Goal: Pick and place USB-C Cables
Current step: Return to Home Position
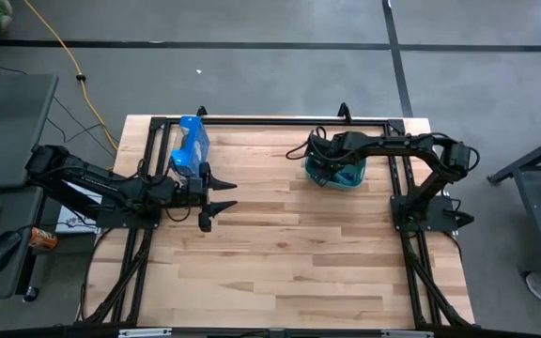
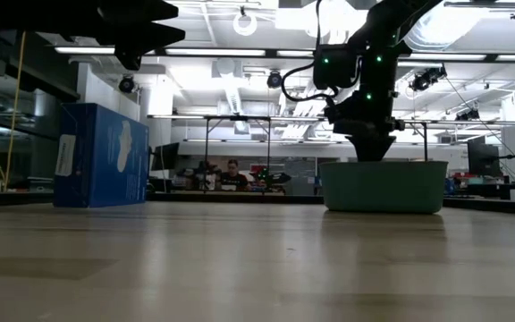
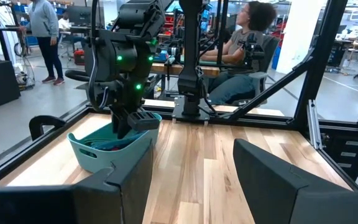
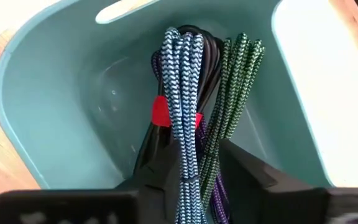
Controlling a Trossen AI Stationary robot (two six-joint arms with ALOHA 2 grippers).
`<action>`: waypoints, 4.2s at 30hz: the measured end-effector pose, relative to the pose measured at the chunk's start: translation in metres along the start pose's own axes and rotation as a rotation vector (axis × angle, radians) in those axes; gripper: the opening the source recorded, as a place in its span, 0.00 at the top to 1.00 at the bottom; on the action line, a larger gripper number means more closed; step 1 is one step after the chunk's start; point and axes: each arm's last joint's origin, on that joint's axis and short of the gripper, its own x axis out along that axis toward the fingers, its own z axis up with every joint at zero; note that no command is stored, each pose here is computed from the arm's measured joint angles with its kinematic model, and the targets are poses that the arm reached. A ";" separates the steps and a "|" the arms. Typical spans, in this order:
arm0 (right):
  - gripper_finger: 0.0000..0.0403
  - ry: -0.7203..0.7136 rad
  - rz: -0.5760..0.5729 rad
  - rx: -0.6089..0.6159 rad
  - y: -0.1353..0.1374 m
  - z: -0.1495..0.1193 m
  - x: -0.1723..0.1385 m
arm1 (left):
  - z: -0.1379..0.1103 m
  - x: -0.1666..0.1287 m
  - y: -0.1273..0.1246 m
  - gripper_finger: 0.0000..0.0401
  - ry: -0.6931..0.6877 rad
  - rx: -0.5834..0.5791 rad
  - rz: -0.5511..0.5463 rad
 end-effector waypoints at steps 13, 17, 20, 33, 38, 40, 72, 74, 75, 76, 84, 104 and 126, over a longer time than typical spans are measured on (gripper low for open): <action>0.59 -0.048 -0.007 -0.105 -0.007 -0.016 -0.045 | 0.000 0.000 0.000 0.49 0.000 0.000 0.000; 0.59 -0.302 0.076 -0.092 -0.007 -0.035 -0.085 | 0.001 0.000 0.000 0.49 -0.011 0.009 0.002; 0.59 -0.496 0.181 -0.073 -0.008 -0.053 -0.105 | 0.002 0.000 0.000 0.49 -0.021 0.012 0.019; 0.59 -1.022 0.607 -0.144 -0.007 -0.101 -0.115 | 0.002 0.000 0.002 0.49 -0.021 -0.014 0.053; 0.59 -1.025 0.608 -0.143 -0.007 -0.102 -0.115 | 0.001 -0.001 0.009 0.50 0.003 -0.009 0.083; 0.59 -1.022 0.608 -0.144 -0.007 -0.102 -0.115 | 0.000 -0.004 0.012 0.52 0.033 -0.003 0.083; 0.59 -1.011 0.581 -0.126 -0.008 -0.102 -0.113 | -0.047 -0.095 0.042 1.00 0.006 -0.092 0.057; 0.59 -1.010 0.581 -0.126 -0.008 -0.102 -0.113 | -0.055 -0.093 0.042 1.00 0.024 -0.089 0.058; 0.59 -1.010 0.581 -0.126 -0.008 -0.102 -0.113 | -0.054 -0.092 0.042 1.00 0.019 -0.089 0.049; 0.59 -1.008 0.580 -0.127 -0.008 -0.103 -0.113 | -0.054 -0.091 0.041 1.00 0.006 -0.087 0.038; 0.59 -0.944 0.556 -0.146 -0.008 -0.106 -0.107 | -0.058 -0.088 0.041 1.00 -0.042 -0.064 0.046; 0.99 -0.913 0.599 -0.147 -0.034 -0.146 -0.098 | -0.058 -0.088 0.041 0.99 -0.043 -0.064 0.046; 1.00 -1.132 0.763 -0.153 -0.040 -0.196 -0.048 | -0.057 -0.088 0.041 0.99 -0.043 -0.064 0.046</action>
